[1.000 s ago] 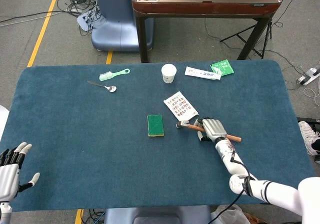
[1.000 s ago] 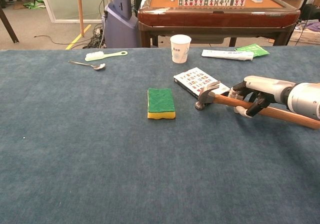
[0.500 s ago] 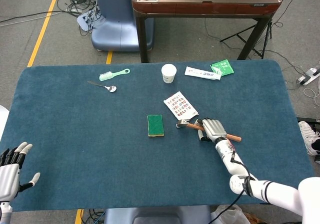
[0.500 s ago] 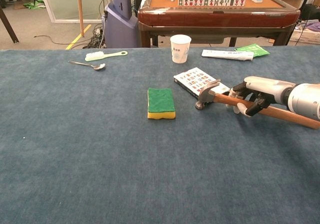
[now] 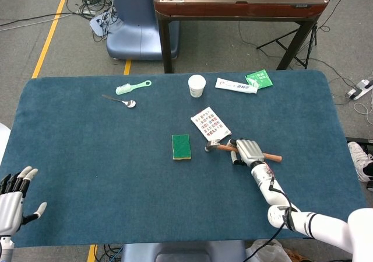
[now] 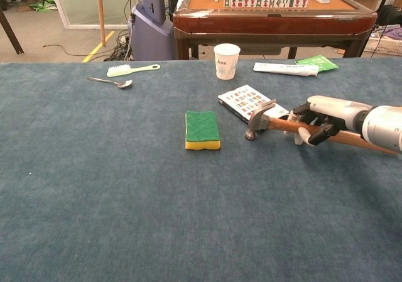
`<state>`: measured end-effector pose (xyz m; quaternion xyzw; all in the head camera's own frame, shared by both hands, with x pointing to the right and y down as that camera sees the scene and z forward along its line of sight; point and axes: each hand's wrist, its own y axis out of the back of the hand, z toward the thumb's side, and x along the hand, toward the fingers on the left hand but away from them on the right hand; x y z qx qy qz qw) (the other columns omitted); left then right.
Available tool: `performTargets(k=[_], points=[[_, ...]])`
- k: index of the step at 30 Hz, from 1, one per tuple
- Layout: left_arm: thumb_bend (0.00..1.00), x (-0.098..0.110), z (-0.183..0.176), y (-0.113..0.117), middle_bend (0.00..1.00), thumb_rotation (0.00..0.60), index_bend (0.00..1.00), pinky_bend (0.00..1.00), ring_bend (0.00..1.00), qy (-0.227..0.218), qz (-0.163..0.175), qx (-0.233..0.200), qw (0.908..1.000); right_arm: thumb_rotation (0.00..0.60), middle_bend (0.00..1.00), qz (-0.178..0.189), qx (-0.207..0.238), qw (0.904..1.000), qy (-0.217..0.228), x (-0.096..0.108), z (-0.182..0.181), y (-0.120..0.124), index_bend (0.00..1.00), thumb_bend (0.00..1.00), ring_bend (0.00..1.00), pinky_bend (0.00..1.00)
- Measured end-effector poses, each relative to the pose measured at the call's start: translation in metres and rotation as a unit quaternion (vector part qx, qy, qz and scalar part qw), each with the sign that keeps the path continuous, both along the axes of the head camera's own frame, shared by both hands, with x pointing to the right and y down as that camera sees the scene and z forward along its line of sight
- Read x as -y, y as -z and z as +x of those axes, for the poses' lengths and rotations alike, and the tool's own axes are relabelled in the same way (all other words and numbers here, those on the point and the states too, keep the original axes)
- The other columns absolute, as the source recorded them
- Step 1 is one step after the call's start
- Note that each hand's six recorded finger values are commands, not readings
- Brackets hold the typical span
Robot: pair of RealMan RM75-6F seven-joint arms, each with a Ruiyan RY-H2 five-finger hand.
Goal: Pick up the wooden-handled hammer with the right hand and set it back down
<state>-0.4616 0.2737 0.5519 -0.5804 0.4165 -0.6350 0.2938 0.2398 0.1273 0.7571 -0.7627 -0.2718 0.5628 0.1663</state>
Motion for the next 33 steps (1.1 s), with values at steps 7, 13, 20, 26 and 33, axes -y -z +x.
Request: performTargets(k=[7, 13, 20, 26, 33], points=[[0.22, -0.001, -0.002, 0.002, 0.09, 0.6, 0.14, 0.01, 0.08, 0.002, 0.0, 0.001, 1.0, 0.6, 0.55, 0.002, 0.006, 1.0, -0.007, 0.001, -0.001, 0.0, 0.48, 0.74, 0.31, 0.26], [0.22, -0.002, -0.003, 0.003, 0.09, 0.6, 0.14, 0.01, 0.07, 0.002, -0.002, 0.002, 1.0, 0.6, 0.6, 0.012, 0.014, 0.9997, -0.018, 0.004, -0.003, 0.003, 0.53, 0.75, 0.35, 0.26], [0.22, -0.002, -0.003, 0.003, 0.09, 0.6, 0.14, 0.01, 0.07, 0.002, -0.003, 0.002, 1.0, 0.6, 0.65, 0.03, 0.021, 0.999, -0.027, 0.012, -0.003, 0.007, 0.57, 0.75, 0.42, 0.28], [0.22, -0.001, -0.002, 0.002, 0.09, 0.6, 0.14, 0.01, 0.07, 0.001, -0.005, 0.002, 1.0, 0.6, 0.71, 0.057, 0.031, 0.9974, -0.032, 0.022, -0.003, 0.017, 0.61, 0.75, 0.5, 0.32], [0.22, -0.001, -0.002, 0.002, 0.09, 0.6, 0.14, 0.01, 0.07, 0.0, -0.005, 0.002, 1.0, 0.6, 0.76, 0.087, 0.038, 0.9949, -0.036, 0.031, 0.0, 0.029, 0.63, 0.75, 0.58, 0.51]])
